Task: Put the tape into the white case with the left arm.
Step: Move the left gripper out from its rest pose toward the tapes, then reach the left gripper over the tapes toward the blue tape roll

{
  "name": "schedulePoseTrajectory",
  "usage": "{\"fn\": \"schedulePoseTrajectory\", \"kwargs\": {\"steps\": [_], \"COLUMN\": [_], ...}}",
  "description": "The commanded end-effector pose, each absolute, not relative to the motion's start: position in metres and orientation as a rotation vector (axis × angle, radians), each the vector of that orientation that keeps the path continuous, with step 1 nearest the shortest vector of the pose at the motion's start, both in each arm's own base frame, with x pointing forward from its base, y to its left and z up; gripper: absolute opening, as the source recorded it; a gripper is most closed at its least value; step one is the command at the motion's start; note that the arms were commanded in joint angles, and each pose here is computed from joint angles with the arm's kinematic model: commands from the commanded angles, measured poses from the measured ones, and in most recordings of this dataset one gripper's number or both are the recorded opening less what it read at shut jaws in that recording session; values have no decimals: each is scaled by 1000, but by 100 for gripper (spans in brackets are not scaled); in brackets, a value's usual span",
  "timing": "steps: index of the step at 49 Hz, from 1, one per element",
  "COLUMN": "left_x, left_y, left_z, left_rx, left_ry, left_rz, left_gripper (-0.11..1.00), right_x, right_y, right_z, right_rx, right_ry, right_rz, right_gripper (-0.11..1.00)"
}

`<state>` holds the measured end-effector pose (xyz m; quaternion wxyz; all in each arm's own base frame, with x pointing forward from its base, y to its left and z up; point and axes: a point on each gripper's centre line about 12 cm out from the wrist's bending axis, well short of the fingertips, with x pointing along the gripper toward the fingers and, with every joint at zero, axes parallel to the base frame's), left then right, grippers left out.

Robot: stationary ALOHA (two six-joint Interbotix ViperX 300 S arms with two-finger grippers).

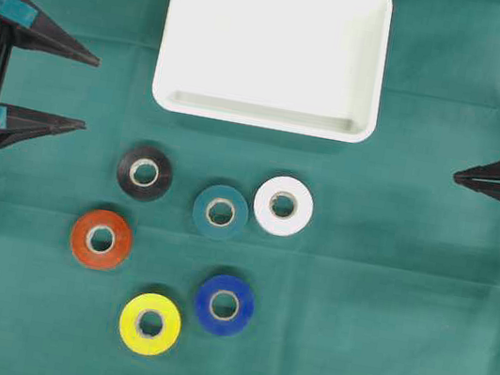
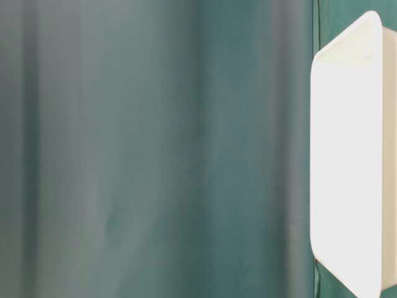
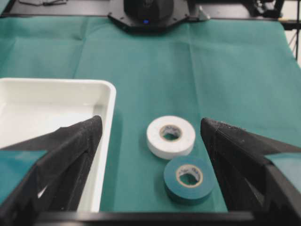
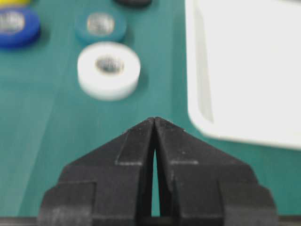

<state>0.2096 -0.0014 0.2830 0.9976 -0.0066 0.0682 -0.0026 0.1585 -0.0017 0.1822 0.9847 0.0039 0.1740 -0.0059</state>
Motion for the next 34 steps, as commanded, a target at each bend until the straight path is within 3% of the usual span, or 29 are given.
{"fn": "schedulePoseTrajectory", "kwargs": {"steps": [1, 10, 23, 34], "left_x": [216, 227, 250, 267], "left_y": [-2, -2, -4, -6], "left_z": [291, 276, 255, 246], "left_rx": [-14, -17, -80, -86], "left_ry": [140, 295, 628, 737], "left_rz": [-9, -9, 6, 4], "left_gripper": [100, 100, 100, 100], "right_x": [158, 155, 155, 154], "right_y": [-2, -2, -2, -2], "right_z": [181, 180, 180, 178], "right_rx": [8, 8, 8, 10], "right_ry": [379, 388, 380, 383], "right_rz": [-12, -12, -12, -13], "right_gripper": [-10, -10, -10, -10]}}
